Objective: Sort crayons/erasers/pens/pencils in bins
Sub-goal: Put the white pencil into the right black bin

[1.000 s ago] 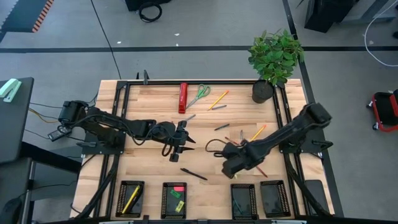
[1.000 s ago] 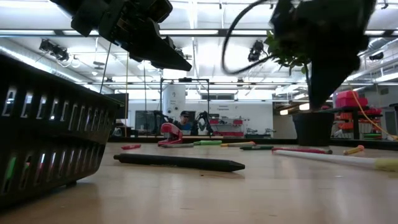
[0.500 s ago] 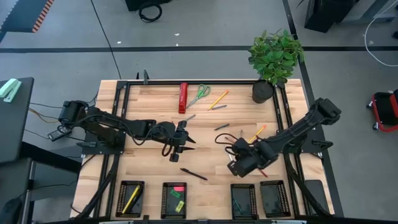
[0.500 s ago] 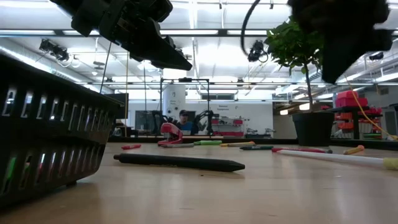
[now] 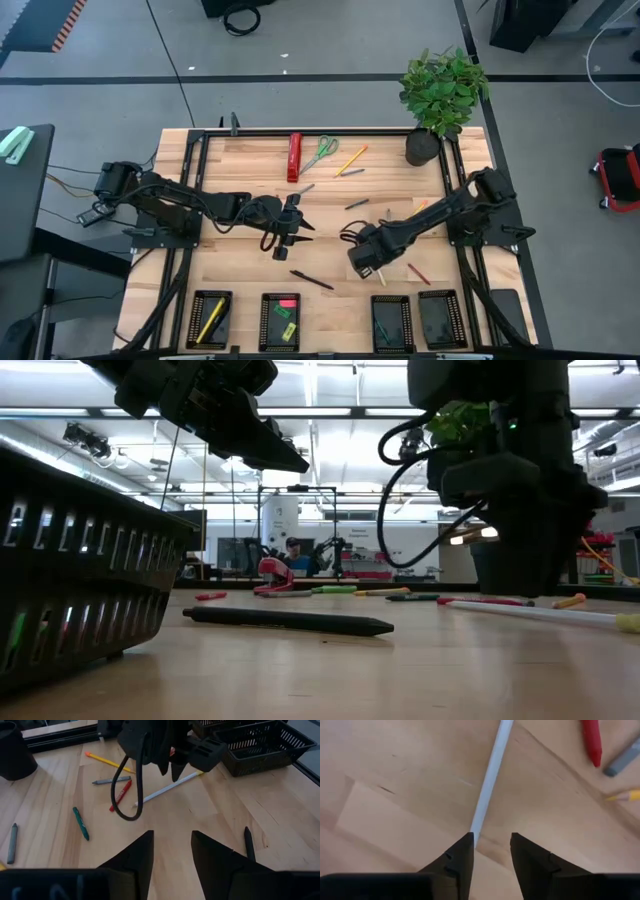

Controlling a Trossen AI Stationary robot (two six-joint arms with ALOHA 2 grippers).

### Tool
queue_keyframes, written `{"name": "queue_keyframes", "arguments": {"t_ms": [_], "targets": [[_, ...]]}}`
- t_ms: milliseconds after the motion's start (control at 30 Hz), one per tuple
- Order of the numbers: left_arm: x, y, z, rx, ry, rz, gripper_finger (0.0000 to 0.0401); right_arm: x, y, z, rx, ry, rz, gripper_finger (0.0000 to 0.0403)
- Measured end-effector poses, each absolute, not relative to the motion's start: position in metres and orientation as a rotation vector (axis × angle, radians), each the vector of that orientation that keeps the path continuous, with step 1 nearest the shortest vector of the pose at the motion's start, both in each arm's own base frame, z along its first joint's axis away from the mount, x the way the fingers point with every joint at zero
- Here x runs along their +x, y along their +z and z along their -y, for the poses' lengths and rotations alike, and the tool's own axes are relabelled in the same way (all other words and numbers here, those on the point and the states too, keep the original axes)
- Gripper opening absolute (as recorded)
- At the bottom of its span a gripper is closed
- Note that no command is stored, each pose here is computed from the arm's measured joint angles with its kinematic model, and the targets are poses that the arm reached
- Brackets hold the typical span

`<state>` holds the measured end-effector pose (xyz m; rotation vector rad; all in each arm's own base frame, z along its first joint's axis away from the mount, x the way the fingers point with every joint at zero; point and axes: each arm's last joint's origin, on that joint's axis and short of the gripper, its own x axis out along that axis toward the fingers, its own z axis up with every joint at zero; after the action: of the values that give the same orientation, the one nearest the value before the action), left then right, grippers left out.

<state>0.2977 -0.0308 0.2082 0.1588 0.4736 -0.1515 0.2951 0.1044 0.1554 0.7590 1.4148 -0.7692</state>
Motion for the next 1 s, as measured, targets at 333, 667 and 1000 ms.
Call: {"name": "queue_keyframes", "arguments": {"t_ms": [333,667,1000], "targets": [[0.298,0.208,0.031,0.158,-0.151,-0.474,0.0139,0.301,0.152,-0.098,0.789,-0.750,-1.408,0.0135],[0.297,0.207,0.031,0.134,-0.147,-0.488,0.0146,0.300,0.138,-0.086,0.863,-0.760,-1.404,0.0095],[0.297,0.207,0.031,0.132,-0.146,-0.490,0.0138,0.301,0.138,-0.086,0.881,-0.763,-1.384,0.0043]]}}
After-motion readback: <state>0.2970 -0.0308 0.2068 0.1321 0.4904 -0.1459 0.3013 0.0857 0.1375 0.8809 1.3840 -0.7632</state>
